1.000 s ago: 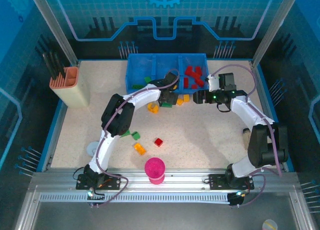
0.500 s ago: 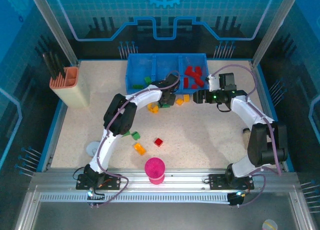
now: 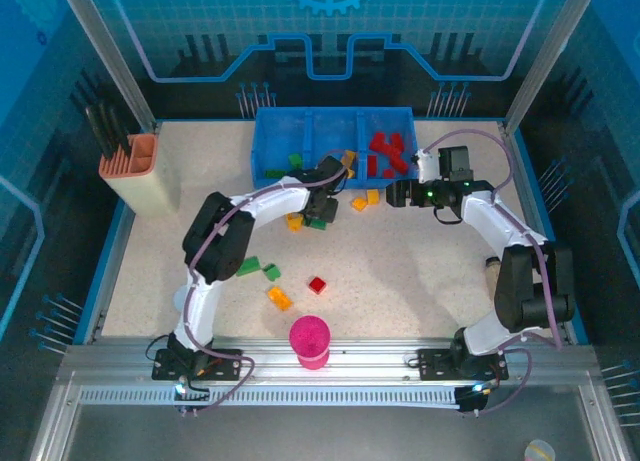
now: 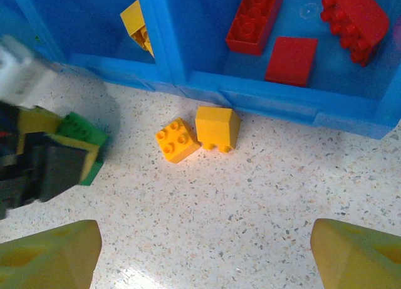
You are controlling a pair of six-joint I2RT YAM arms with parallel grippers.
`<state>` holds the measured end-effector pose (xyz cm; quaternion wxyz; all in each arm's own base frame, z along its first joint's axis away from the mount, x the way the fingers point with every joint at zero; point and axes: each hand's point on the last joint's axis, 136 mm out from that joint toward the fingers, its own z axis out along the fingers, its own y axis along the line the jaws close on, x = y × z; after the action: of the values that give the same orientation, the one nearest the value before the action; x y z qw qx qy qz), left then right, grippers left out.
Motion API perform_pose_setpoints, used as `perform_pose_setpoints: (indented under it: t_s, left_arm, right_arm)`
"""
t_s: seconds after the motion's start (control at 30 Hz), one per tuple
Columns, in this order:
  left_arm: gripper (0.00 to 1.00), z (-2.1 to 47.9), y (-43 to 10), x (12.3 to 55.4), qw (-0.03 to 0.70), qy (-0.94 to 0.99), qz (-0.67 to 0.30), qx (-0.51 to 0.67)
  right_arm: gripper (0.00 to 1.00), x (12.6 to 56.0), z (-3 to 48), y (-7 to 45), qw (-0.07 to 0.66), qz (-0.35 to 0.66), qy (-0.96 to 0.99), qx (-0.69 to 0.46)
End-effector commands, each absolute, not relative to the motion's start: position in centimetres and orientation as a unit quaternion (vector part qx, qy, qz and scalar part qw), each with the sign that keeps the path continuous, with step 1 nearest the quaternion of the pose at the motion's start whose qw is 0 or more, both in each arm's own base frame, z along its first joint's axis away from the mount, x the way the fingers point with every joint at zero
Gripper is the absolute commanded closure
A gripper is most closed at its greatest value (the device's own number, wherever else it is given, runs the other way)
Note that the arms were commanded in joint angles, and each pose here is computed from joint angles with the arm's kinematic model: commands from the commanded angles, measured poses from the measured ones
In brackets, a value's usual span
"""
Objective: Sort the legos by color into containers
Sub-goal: Pick up the lego from the center of the table, then place the lego in the container.
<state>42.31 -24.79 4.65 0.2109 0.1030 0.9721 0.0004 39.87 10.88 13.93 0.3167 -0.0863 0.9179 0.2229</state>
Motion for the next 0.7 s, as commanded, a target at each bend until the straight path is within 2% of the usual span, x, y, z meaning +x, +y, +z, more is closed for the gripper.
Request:
perform_pose_setpoints:
  t_s: [0.0, 0.17, 0.37, 0.67]
  left_arm:
    - [0.57, 10.3, -23.7, 41.9, 0.261, 0.959, 0.009, 0.107]
    - [0.56, 16.3, -22.0, 43.6, 0.341, 0.934, 0.024, 0.102]
    - [0.54, 21.4, -19.6, 48.5, 0.413, 0.907, 0.025, 0.078]
    - [0.53, 19.6, -15.1, 55.6, 0.432, 0.900, 0.043, 0.028]
  right_arm:
    - [0.12, 40.3, 13.5, 10.6, 0.315, 0.231, 0.917, -0.079]
    - [0.12, 40.2, 13.1, 10.7, 0.310, 0.234, 0.918, -0.077]
    - [0.12, 40.1, 13.1, 10.7, 0.310, 0.233, 0.919, -0.077]
    - [0.13, 40.3, 12.4, 11.7, 0.303, 0.209, 0.925, -0.093]
